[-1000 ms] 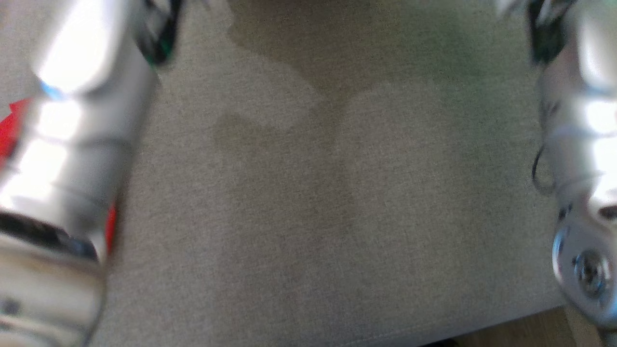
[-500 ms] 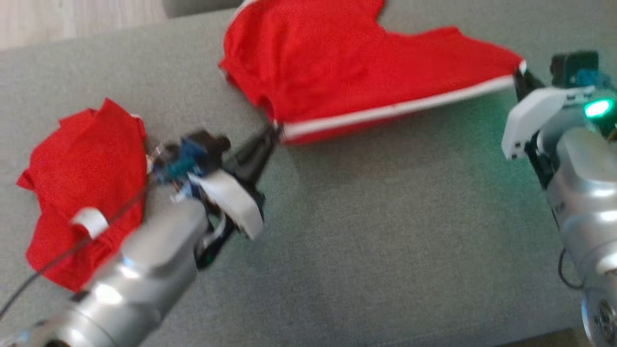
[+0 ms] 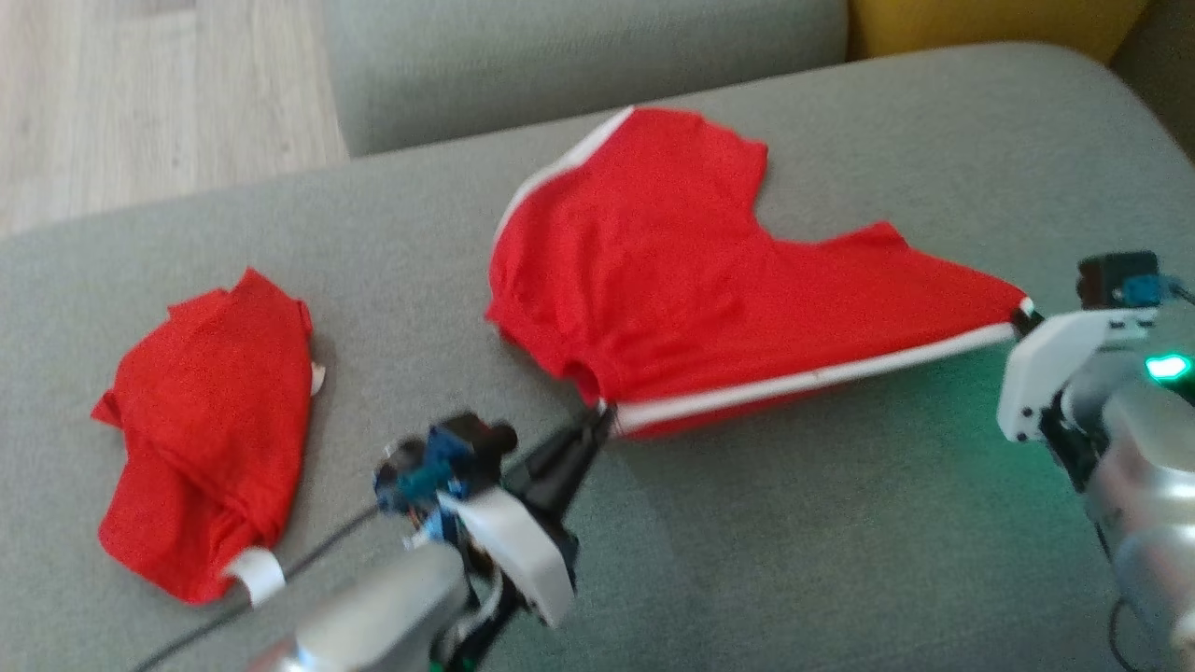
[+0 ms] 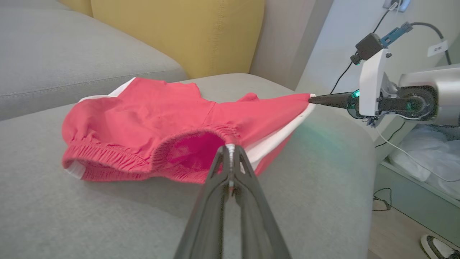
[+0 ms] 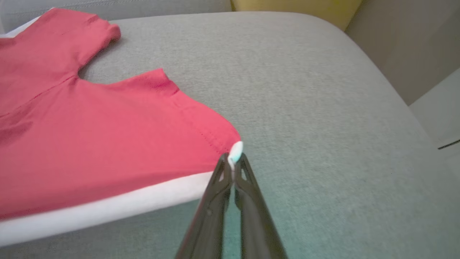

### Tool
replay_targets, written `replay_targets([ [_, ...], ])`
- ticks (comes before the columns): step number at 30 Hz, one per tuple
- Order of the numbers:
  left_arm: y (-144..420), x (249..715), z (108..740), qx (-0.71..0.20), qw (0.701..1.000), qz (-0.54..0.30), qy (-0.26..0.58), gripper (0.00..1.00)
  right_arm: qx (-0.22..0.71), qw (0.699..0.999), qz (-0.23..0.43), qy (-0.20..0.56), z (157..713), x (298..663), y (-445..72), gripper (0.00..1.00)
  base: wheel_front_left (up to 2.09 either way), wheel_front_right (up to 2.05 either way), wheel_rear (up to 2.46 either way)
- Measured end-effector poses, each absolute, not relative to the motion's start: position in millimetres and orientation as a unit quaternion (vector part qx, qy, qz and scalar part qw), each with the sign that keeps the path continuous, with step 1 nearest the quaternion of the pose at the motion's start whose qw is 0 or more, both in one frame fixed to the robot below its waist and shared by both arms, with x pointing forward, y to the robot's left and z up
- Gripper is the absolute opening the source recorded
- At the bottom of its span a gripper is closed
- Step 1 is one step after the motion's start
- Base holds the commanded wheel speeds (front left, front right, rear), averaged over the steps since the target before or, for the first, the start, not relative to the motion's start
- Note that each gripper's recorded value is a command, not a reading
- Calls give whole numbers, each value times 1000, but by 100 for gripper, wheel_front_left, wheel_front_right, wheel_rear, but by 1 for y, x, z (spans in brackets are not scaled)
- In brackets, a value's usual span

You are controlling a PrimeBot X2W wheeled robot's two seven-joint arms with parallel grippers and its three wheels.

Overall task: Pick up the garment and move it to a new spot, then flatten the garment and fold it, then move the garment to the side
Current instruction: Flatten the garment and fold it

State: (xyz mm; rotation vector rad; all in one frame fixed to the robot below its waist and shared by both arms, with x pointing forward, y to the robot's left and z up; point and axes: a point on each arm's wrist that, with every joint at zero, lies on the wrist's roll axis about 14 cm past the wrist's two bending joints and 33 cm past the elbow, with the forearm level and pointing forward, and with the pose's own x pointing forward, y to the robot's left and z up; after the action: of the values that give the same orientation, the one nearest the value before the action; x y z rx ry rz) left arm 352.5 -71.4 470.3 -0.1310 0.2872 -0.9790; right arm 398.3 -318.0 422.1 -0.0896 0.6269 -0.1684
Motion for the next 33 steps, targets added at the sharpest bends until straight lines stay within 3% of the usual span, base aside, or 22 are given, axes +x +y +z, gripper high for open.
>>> replay_targets([
  [6, -84, 316, 474, -77, 856, -489, 147, 0, -20, 956, -102, 276, 435, 380, -337, 0, 0, 0, 0],
  [11, -85, 320, 482, -89, 862, -480, 137, 0, -11, 962, -97, 255, 446, 383, -342, 0, 0, 0, 0],
  [20, -72, 361, 496, -101, 883, -446, 108, 0, -19, 980, -75, 183, 491, 432, -329, 0, 0, 0, 0],
  [33, -37, 430, 490, -108, 917, -372, 100, 0, -38, 989, -12, 145, 511, 526, -261, 0, 0, 0, 0],
])
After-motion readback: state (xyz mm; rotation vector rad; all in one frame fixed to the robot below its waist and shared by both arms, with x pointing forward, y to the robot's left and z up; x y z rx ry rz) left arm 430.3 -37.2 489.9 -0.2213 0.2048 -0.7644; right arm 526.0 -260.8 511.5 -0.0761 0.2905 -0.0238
